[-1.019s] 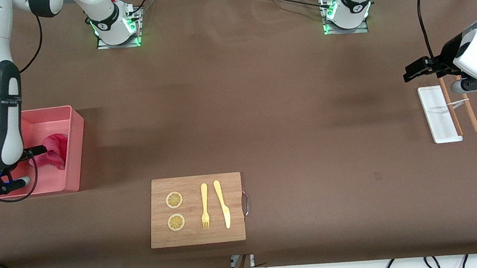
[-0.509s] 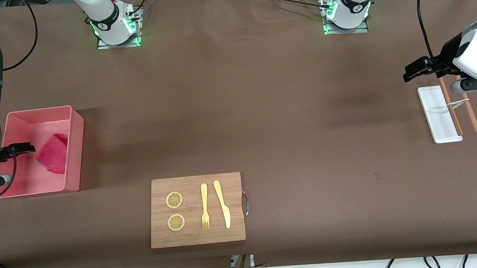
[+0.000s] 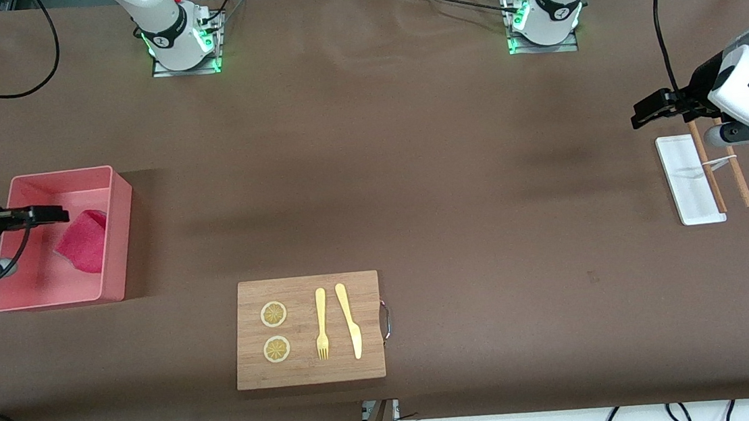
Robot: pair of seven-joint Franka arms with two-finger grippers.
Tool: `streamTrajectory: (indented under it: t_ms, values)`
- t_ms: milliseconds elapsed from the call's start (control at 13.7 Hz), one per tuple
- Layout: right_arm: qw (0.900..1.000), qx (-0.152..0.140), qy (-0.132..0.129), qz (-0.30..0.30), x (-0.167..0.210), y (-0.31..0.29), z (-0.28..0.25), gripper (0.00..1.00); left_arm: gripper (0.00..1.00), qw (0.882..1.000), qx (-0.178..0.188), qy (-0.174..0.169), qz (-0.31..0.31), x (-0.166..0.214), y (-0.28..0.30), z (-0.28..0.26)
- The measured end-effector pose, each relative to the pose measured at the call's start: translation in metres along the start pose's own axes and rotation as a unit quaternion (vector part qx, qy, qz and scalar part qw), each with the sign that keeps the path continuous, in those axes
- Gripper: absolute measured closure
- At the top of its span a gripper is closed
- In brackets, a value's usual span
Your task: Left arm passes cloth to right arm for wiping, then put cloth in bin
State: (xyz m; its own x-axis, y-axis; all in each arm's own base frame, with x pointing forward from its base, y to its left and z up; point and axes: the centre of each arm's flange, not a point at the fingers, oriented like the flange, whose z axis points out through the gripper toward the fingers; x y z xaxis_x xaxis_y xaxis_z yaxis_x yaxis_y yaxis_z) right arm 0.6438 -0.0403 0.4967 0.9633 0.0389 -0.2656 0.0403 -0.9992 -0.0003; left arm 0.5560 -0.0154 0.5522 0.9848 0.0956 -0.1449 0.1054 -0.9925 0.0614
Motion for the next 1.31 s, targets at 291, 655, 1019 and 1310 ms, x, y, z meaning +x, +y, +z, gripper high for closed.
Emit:
streamTrajectory:
  t_ms: [291, 655, 1019, 1310]
  values:
    - [0.999, 0.014, 0.036, 0.002, -0.040, -0.031, -0.056, 0.00, 0.00, 1.000, 0.027, 0.006, 0.008, -0.001, 0.003, -0.003]
    - [0.997, -0.004, 0.074, 0.005, -0.072, -0.022, -0.096, 0.00, 0.00, 1.000, 0.029, 0.009, 0.007, -0.002, 0.001, -0.006]
    - [0.996, 0.003, 0.085, 0.024, -0.097, -0.003, -0.109, 0.00, 0.00, 0.999, 0.028, 0.016, 0.007, -0.002, 0.001, -0.012]
    - [0.995, 0.007, 0.076, 0.064, -0.094, -0.035, -0.102, 0.00, 0.00, 0.999, 0.032, 0.026, 0.003, -0.001, -0.004, -0.021]
